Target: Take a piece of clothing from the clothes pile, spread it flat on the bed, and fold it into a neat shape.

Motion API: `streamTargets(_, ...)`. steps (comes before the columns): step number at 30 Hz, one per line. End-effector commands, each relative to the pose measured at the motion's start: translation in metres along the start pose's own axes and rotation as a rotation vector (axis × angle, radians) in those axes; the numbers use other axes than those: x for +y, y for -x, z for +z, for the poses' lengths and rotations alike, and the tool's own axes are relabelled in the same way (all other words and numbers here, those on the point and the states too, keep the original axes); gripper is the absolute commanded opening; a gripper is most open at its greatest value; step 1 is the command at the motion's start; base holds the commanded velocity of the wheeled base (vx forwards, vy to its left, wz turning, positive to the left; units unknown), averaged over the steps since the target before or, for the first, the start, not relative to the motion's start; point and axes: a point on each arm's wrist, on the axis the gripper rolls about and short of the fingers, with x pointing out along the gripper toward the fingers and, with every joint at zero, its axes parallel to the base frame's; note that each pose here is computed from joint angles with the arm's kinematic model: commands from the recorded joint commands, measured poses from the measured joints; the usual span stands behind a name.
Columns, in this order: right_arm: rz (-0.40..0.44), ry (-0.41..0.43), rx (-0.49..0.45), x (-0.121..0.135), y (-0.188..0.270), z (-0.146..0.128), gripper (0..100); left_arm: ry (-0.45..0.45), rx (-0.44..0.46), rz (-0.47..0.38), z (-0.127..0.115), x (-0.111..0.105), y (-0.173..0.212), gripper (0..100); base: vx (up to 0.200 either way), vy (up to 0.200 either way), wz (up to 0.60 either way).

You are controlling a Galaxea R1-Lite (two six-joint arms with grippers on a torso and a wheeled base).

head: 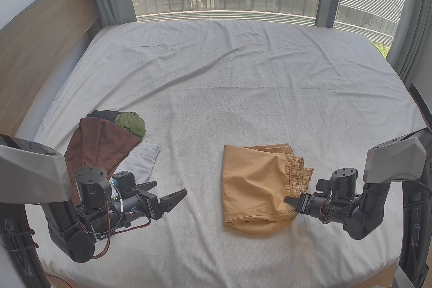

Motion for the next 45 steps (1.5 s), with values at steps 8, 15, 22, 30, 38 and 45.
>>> streamTargets(8, 0.185, -0.051, -0.034, 0.052, 0.018, 0.014, 0, -0.005, -0.026, -0.002, 0.006, -0.001, 0.001, 100, 0.000, 0.000, 0.00)
streamTargets(15, 0.285, -0.024, -0.142, 0.066, 0.029, 0.028, 0, -0.005, -0.037, 0.002, 0.010, -0.001, 0.007, 100, 0.000, 0.000, 0.00)
streamTargets(22, 0.332, -0.003, -0.181, 0.076, 0.033, 0.034, 0, 0.003, -0.024, 0.018, 0.006, 0.003, 0.007, 100, 0.000, 0.000, 0.00)
streamTargets(30, 0.384, -0.001, -0.227, 0.086, 0.032, 0.048, 0, -0.001, -0.044, 0.014, 0.011, 0.003, 0.007, 100, 0.000, 0.000, 0.00)
streamTargets(38, 0.475, 0.019, -0.272, 0.112, 0.038, 0.060, 0, -0.003, -0.047, 0.013, 0.012, 0.003, 0.006, 100, 0.000, 0.000, 0.00)
streamTargets(45, 0.511, 0.039, -0.305, 0.121, 0.034, 0.073, 0, -0.001, -0.043, 0.016, 0.011, 0.003, 0.007, 100, 0.000, 0.000, 0.00)
